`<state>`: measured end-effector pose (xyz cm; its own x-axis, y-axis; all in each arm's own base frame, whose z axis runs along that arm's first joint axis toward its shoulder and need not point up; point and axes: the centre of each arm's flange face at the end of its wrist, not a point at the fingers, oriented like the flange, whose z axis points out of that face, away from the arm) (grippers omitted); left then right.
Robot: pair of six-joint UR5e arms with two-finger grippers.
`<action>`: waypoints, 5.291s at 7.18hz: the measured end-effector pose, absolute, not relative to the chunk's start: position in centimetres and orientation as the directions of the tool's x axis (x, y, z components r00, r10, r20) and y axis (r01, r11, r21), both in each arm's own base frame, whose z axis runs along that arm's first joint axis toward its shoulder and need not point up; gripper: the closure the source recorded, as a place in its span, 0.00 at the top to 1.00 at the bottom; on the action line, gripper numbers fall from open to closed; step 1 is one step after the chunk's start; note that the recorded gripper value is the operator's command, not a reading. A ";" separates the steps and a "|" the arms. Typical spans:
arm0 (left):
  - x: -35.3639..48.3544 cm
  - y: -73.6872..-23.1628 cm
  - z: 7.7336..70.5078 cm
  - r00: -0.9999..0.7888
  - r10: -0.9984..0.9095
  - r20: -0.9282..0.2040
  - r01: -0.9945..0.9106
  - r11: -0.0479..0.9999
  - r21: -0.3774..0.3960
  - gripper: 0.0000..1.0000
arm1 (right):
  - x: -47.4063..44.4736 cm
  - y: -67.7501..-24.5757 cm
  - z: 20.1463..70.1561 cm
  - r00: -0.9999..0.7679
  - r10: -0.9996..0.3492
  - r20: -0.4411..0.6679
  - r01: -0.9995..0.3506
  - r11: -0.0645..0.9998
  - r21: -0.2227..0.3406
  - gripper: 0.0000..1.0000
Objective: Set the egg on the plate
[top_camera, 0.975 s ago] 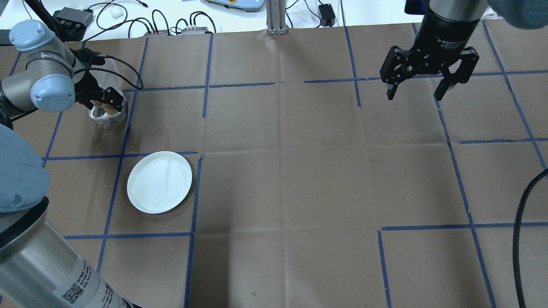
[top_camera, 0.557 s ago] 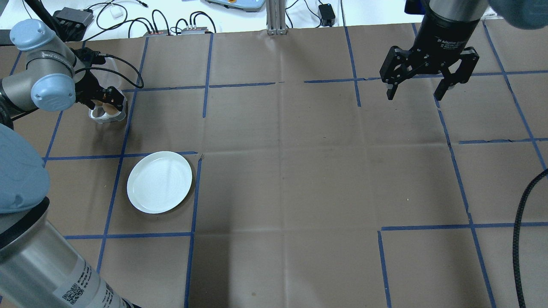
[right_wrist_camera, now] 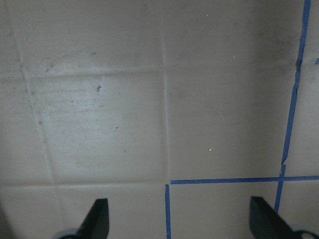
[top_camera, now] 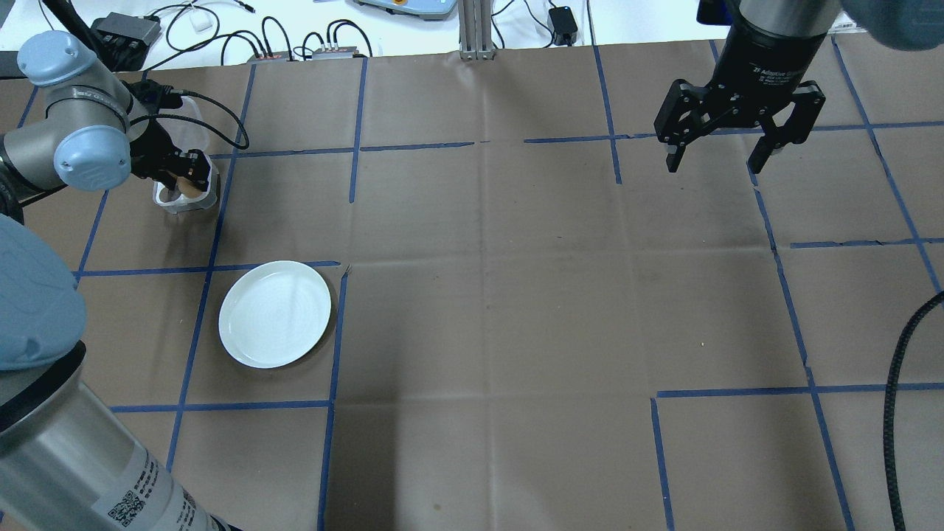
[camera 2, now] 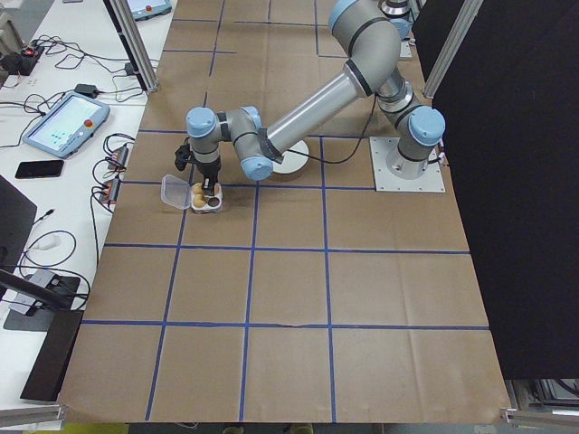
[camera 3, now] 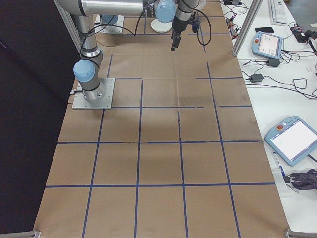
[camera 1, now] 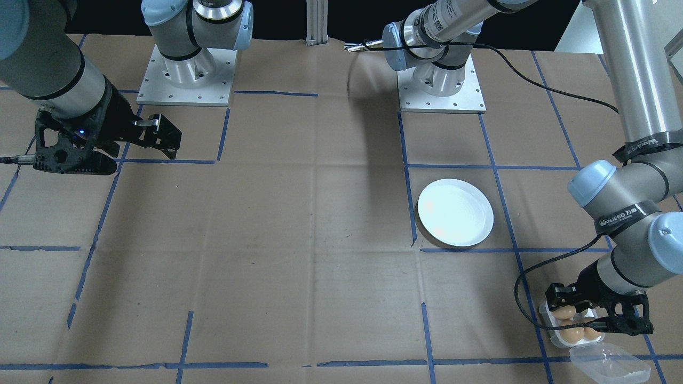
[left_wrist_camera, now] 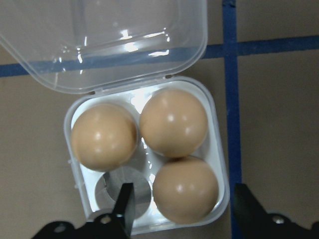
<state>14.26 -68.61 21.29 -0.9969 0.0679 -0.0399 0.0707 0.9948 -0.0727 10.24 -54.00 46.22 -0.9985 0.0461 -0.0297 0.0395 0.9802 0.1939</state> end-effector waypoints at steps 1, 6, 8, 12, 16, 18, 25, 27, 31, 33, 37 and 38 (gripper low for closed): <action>14.2 -68.6 21.4 -0.997 0.068 -0.040 0.071 0.995 -0.074 0.30 | 10.2 -54.0 46.2 -0.999 0.046 -0.029 0.039 0.980 0.194 1.00; 13.8 -68.2 23.5 -0.998 0.053 -0.046 0.056 0.995 -0.080 0.23 | 10.2 -54.0 46.2 -0.999 0.046 -0.029 0.039 0.980 0.194 1.00; 13.3 -66.9 27.3 -0.998 0.050 -0.045 0.052 0.996 -0.066 0.23 | 10.2 -54.0 46.2 -0.998 0.046 -0.030 0.039 0.980 0.194 1.00; 4.6 -60.0 30.9 -1.000 -0.029 -0.003 -0.029 1.000 0.008 0.23 | 10.2 -54.0 46.2 -0.999 0.046 -0.030 0.040 0.980 0.194 1.00; -2.2 -50.6 23.5 -0.997 -0.073 0.012 -0.070 0.986 0.149 0.32 | 10.2 -54.0 46.2 -0.998 0.046 -0.030 0.040 0.980 0.194 1.00; -2.4 -49.5 21.3 -0.997 -0.073 0.011 -0.071 0.986 0.153 0.93 | 10.2 -54.0 46.2 -0.999 0.046 -0.029 0.039 0.980 0.194 1.00; -1.7 -51.3 34.3 -0.998 -0.062 -0.023 -0.063 0.998 0.019 0.99 | 10.2 -54.0 46.2 -0.998 0.046 -0.030 0.040 0.980 0.194 1.00; -0.7 -53.2 35.9 -1.000 -0.013 -0.023 -0.013 1.000 0.004 0.99 | 10.2 -54.0 46.2 -0.999 0.046 -0.029 0.040 0.980 0.194 1.00; 5.6 -59.4 35.8 -0.972 0.231 -0.031 0.231 0.973 -0.001 0.99 | 10.2 -54.0 46.2 -0.999 0.046 -0.029 0.040 0.980 0.194 1.00; 10.6 -61.9 35.3 -0.953 0.303 -0.032 0.303 0.953 -0.001 0.99 | 10.2 -54.0 46.2 -0.998 0.046 -0.030 0.039 0.980 0.194 1.00; 14.5 -68.5 32.9 -0.733 0.679 -0.041 0.680 0.734 0.005 0.99 | 10.2 -54.0 46.2 -0.999 0.046 -0.030 0.039 0.980 0.194 1.00; 15.4 -69.9 31.7 -0.654 0.755 -0.036 0.755 0.655 0.015 0.99 | 10.2 -54.0 46.2 -0.998 0.046 -0.030 0.039 0.980 0.195 1.00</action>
<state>15.36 -69.94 31.71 -0.6543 0.7553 -0.0362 0.7554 0.6551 0.0148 10.24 -54.03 46.17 -0.9985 0.0461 -0.0296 0.0395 0.9800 0.1948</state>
